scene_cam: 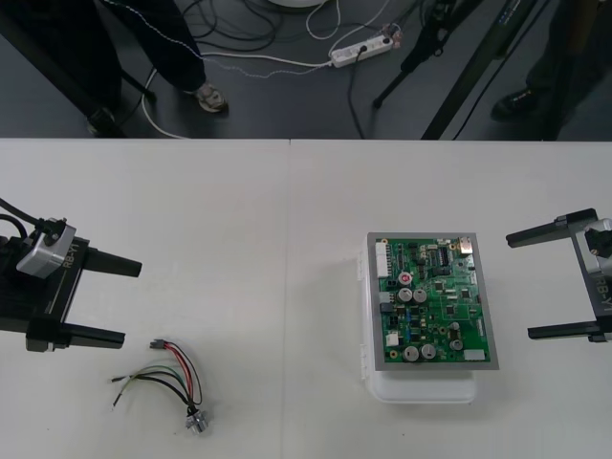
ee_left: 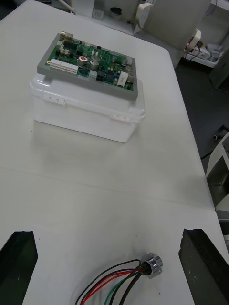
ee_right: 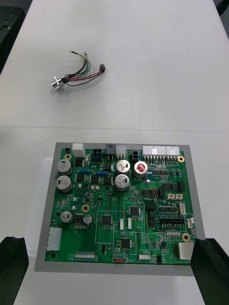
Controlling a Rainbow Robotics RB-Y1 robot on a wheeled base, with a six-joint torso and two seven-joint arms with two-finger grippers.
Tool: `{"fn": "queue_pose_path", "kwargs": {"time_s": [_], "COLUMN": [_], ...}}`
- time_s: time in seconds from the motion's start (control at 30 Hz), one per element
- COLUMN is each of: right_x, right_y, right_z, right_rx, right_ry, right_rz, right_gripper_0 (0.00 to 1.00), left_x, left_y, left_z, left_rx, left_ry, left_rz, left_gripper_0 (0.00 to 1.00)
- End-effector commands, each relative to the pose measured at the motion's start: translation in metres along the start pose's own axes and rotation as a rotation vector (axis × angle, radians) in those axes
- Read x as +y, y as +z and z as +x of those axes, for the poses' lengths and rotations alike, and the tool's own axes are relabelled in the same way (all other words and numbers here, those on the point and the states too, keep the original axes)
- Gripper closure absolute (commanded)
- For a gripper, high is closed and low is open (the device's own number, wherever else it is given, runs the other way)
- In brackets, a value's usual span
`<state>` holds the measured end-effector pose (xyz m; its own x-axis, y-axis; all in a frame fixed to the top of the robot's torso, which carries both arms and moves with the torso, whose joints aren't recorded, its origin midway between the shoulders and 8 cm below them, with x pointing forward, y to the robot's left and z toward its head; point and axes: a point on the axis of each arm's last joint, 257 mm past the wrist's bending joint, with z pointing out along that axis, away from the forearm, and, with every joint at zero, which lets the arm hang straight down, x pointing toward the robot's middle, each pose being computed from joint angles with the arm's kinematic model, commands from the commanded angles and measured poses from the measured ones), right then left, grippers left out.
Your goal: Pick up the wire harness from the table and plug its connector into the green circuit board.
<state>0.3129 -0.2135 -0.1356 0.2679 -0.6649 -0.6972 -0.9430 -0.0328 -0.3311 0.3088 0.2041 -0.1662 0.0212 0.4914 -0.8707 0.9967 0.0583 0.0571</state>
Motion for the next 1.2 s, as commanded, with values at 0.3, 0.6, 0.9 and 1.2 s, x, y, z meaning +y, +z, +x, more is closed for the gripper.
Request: {"fn": "queue_pose_path", "kwargs": {"time_s": [0.3, 0.6, 0.9, 1.2], "right_x": [-0.0004, -0.0004, -0.0004, -0.0004], "right_y": [-0.0081, -0.0081, -0.0081, -0.0081], "right_z": [-0.0004, -0.0004, -0.0004, -0.0004], "right_rx": [0.026, 0.026, 0.026, 0.026], "right_ry": [0.013, 0.013, 0.013, 0.013], "right_rz": [0.014, 0.014, 0.014, 0.014], "right_gripper_0": [0.0, 0.0, 0.0, 0.0], "left_x": [-0.016, -0.016, -0.016, -0.016], "left_y": [-0.0013, -0.0013, -0.0013, -0.0013], "left_z": [-0.0007, -0.0007, -0.0007, -0.0007], "left_rx": [-0.001, -0.001, -0.001, -0.001], "left_ry": [-0.012, -0.012, -0.012, -0.012], "left_rz": [0.037, 0.037, 0.037, 0.037], "left_gripper_0": [0.12, 0.12, 0.12, 0.12]}}
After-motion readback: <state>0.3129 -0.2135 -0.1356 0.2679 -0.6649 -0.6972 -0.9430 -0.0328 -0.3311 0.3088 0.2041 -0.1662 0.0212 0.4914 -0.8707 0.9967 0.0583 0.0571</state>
